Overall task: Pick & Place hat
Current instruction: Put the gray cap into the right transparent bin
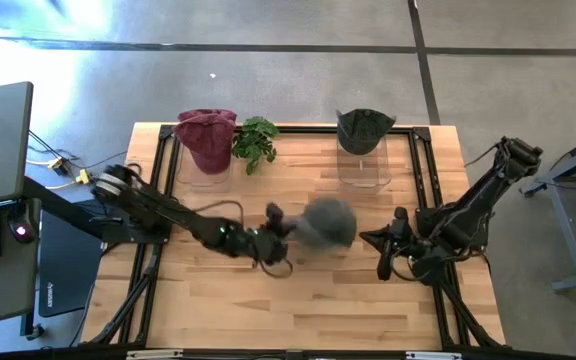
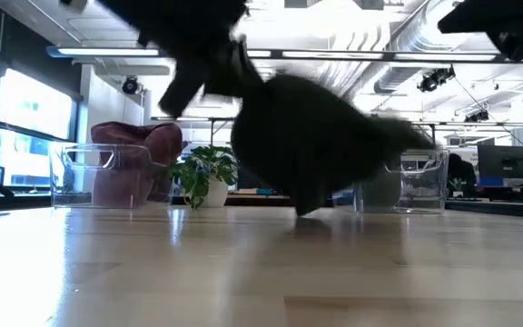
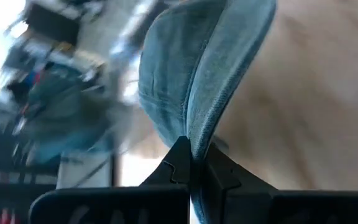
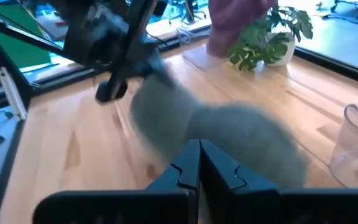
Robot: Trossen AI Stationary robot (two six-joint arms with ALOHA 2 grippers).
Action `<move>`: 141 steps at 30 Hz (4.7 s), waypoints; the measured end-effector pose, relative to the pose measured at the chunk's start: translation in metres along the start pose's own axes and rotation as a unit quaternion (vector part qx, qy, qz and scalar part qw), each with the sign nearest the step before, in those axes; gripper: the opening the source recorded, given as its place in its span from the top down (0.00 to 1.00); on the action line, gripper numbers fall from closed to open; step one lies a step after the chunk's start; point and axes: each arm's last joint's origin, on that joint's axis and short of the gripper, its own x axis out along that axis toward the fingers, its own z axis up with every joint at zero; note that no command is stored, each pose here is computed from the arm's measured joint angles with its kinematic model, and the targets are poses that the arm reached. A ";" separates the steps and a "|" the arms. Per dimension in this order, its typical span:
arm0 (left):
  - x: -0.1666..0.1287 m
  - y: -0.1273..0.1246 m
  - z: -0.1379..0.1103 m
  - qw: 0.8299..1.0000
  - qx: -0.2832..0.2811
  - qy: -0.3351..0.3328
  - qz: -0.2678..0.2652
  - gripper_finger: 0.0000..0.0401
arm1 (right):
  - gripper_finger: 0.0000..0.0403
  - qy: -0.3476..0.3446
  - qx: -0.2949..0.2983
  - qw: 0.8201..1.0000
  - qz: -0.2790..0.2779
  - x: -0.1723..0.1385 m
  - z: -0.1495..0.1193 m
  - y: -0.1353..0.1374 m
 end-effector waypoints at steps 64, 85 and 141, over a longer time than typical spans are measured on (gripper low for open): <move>-0.006 -0.086 -0.047 0.982 -0.102 0.137 -0.081 0.59 | 0.93 0.151 0.310 0.884 0.315 0.099 0.013 -0.068; -0.005 -0.081 -0.047 0.985 -0.094 0.143 -0.006 0.59 | 0.94 0.239 -0.338 0.908 -0.068 0.027 0.244 -0.086; -0.006 -0.083 -0.049 0.983 -0.101 0.149 -0.033 0.59 | 0.92 0.446 -0.447 0.726 -0.272 0.140 0.174 -0.194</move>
